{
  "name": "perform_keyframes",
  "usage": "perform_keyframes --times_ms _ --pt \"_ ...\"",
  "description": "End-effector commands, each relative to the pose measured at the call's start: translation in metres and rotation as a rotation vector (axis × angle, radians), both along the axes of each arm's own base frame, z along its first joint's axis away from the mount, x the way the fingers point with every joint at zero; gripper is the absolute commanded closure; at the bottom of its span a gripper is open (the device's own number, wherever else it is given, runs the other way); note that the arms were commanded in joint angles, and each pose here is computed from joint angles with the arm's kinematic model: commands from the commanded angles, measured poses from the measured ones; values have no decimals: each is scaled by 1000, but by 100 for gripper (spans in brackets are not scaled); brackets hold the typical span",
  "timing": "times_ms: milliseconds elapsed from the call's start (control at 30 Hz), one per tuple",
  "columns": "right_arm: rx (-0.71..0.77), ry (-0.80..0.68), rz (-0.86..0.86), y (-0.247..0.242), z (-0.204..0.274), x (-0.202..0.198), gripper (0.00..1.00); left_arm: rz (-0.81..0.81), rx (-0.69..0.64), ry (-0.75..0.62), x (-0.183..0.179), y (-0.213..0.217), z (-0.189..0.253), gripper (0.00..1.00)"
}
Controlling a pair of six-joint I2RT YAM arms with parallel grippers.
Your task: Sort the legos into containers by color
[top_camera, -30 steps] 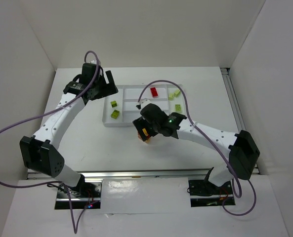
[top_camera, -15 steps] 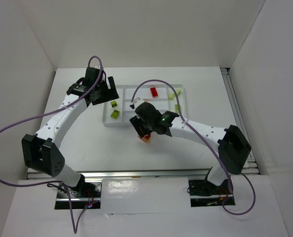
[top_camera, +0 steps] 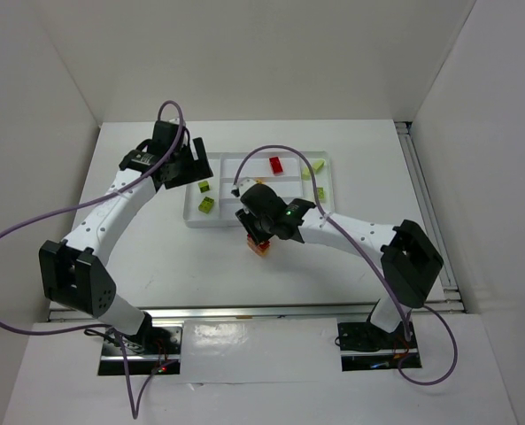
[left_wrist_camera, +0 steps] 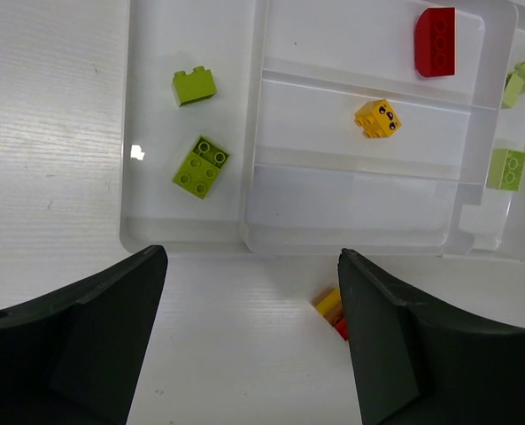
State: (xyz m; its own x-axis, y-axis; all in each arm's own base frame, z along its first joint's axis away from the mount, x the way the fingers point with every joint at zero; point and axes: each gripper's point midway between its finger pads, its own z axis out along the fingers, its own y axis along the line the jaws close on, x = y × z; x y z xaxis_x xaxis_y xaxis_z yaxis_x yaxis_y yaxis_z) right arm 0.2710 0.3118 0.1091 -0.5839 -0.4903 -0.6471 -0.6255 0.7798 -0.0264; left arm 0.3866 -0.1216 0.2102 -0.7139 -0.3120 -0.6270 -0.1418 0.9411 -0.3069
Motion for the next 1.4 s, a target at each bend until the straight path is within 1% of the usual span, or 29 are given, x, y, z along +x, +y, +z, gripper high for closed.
perform_keyframes --times_ms 0,67,133,200,233,267,300,333,400,433,467,500,533,567,600,633,700,733,767,800,833,900,967,1033,1067,1167,1200,1233,1367 --pt "80 -71 0 16 31 16 61 -13 11 -24 2 3 4 11" --pt "92 -73 -7 16 34 16 68 -13 14 -15 1 3 0 11" --pt "100 -78 -22 13 41 15 69 -13 11 -24 0 3 3 11" --pt "131 -104 -45 7 61 17 69 -4 12 -24 1 7 3 11" --pt "166 -100 -54 8 70 14 69 -11 20 -25 2 12 3 11" --pt "194 -105 -86 -1 79 22 70 -43 -5 -18 0 8 4 11" --pt "254 -115 -71 -5 100 20 70 -50 -13 -17 1 12 4 11" --pt "298 -111 -87 -9 112 20 70 -97 -39 -33 3 7 10 11" --pt "375 -113 -100 -25 132 27 70 -130 -75 -58 8 9 16 12" --pt "446 -136 -110 -32 155 27 70 -204 -123 -67 2 0 18 14" --pt "478 -143 -142 -46 165 35 70 -256 -159 -86 -1 -7 22 18" --pt "542 -159 -102 -48 184 31 70 -301 -198 -117 -1 -12 22 19" --pt "578 -145 -119 -53 191 31 70 -371 -237 -144 -6 -23 27 19" --pt "609 -145 -118 -57 196 32 70 -495 -343 -176 -21 -41 42 19" --pt "641 -157 -148 -71 204 41 70 -549 -381 -199 -26 -49 46 18" --pt "695 -167 -122 -73 219 37 71 -596 -421 -190 -33 -56 39 16" --pt "762 -153 -133 -83 226 39 71 -720 -503 -260 -44 -71 56 15" --pt "806 -149 -109 -90 237 39 71 -778 -529 -278 -50 -79 60 13" --pt "850 -149 -97 -93 244 38 71 -832 -588 -267 -62 -87 62 12" --pt "870 -131 -90 -95 243 38 71 -881 -603 -305 -61 -95 68 12" --pt "893 -135 -92 -103 248 41 71 -916 -622 -309 -67 -101 69 10" --pt "935 -94 -58 -102 246 37 71 -984 -650 -293 -76 -119 67 9" --pt "950 -90 -44 -104 248 34 71 -1036 -661 -309 -78 -133 69 9" --pt "956 -85 -15 -101 250 30 71 -1054 -678 -290 -77 -139 64 8" --pt "958 -79 -5 -100 251 28 71 -1069 -679 -305 -74 -141 69 5" --pt "970 -68 12 -98 253 25 71 -1106 -684 -302 -69 -151 66 2" --pt "975 -61 8 -98 253 25 71 -1131 -676 -316 -69 -157 68 2" --pt "975 -61 8 -98 253 25 71 -1147 -692 -289 -71 -161 61 2" --pt "986 -51 31 -98 256 21 71 -1207 -716 -329 -76 -166 70 1"
